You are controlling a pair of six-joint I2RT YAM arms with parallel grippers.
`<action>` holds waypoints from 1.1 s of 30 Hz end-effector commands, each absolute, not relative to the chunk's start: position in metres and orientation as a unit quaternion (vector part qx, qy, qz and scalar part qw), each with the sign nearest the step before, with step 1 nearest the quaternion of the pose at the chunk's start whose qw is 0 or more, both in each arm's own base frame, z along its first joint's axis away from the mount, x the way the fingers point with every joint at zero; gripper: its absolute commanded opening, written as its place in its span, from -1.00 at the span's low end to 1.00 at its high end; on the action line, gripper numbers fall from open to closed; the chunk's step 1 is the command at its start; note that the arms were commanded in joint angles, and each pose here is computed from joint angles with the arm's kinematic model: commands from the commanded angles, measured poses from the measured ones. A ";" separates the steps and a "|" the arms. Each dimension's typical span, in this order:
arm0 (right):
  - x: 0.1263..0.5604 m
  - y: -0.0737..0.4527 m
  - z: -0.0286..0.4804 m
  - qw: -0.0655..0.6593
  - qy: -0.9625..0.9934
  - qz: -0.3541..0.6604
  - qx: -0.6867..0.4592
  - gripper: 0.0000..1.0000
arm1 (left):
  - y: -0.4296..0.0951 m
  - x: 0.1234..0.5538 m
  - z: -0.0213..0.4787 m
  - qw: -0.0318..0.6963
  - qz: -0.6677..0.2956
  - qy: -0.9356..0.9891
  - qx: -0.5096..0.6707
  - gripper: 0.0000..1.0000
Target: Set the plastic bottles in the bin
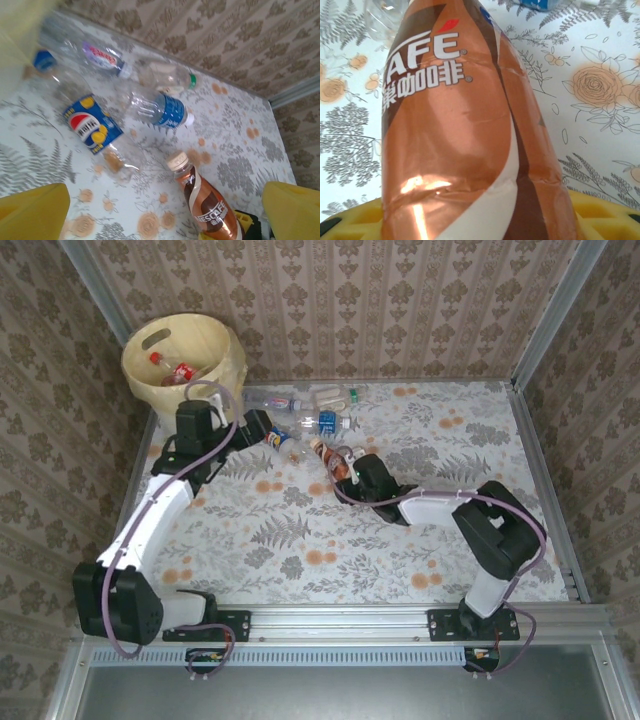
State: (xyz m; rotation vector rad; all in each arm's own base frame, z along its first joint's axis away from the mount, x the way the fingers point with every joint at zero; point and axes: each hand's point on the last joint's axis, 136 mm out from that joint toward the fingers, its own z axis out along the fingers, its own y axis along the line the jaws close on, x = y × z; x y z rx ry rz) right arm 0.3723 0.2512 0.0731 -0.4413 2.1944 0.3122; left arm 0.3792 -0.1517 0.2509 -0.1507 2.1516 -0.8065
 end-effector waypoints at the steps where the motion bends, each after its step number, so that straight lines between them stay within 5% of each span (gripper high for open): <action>1: 0.375 0.250 0.109 0.491 0.848 0.142 -0.142 -0.07 | -0.180 0.384 0.251 0.405 -0.371 0.834 -0.052 1.00; 15: 0.372 0.272 0.167 0.559 0.786 0.247 -0.092 -0.09 | -0.289 0.386 0.244 0.353 -0.504 0.788 0.023 1.00; 33: 0.374 0.285 0.182 0.557 0.777 0.281 -0.082 -0.07 | -0.334 0.368 0.225 0.298 -0.546 0.781 0.055 1.00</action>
